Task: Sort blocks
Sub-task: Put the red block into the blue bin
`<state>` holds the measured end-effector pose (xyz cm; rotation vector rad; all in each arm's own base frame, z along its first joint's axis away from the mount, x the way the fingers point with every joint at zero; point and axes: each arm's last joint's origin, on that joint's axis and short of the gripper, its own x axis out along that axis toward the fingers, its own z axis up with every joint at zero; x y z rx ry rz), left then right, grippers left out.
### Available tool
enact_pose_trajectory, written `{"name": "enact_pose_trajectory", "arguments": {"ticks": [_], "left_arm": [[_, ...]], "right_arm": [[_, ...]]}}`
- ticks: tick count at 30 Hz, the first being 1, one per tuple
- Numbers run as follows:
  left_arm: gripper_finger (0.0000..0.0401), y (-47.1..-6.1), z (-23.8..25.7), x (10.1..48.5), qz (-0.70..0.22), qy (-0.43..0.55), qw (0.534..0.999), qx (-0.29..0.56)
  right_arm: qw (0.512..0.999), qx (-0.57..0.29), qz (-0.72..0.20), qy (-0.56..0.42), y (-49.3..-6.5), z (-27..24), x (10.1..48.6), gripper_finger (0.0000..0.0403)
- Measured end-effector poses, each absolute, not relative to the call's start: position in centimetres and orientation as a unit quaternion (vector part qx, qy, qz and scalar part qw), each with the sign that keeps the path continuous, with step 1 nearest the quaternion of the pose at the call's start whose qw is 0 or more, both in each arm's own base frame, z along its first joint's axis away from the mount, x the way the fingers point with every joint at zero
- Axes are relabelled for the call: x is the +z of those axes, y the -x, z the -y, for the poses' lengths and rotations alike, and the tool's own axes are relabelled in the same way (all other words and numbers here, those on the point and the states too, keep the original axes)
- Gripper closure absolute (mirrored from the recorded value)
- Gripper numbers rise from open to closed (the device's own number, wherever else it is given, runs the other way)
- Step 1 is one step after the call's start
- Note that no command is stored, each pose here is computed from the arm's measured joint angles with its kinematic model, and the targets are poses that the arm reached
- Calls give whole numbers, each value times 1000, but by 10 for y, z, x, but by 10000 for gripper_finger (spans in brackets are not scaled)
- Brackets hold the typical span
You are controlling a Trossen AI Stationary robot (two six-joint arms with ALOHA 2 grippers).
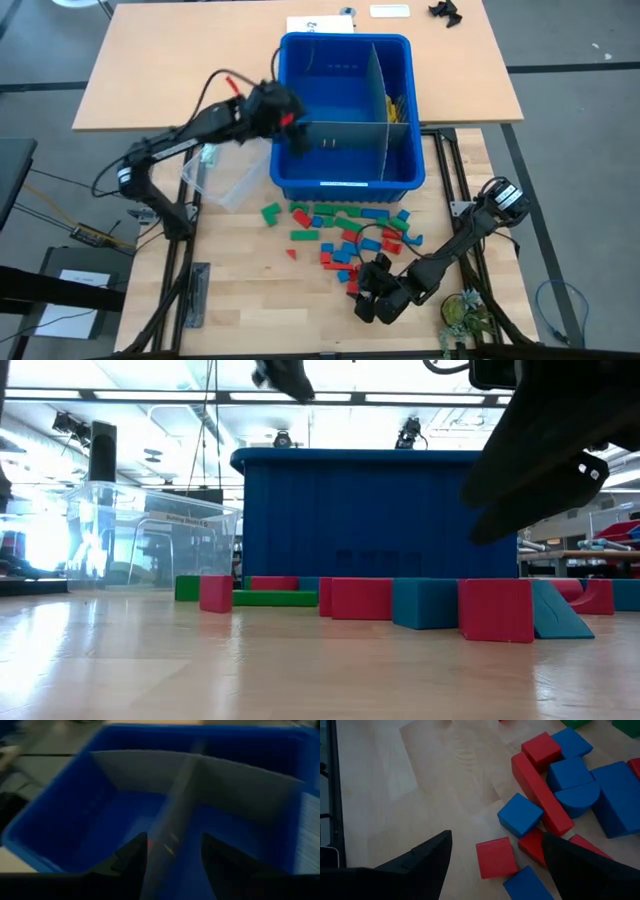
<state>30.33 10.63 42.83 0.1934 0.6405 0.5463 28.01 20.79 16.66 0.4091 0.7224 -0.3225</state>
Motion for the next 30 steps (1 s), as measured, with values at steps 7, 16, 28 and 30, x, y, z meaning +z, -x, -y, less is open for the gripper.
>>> {"name": "enact_pose_trajectory", "arguments": {"ticks": [7,16,28,30], "left_arm": [[211,-288,-31,417,-413,-88,892,160],[211,-291,42,369,-459,-109,875,110],[219,-283,78,252,-510,-21,853,109],[219,-280,78,235,-521,-16,848,96]], "right_arm": [[903,-154,-349,-200,-280,-209,167,96],[904,-147,-349,-200,-279,-211,167,96],[909,-145,-343,-186,-281,-209,168,96],[910,-146,-343,-184,-282,-208,168,96]]}}
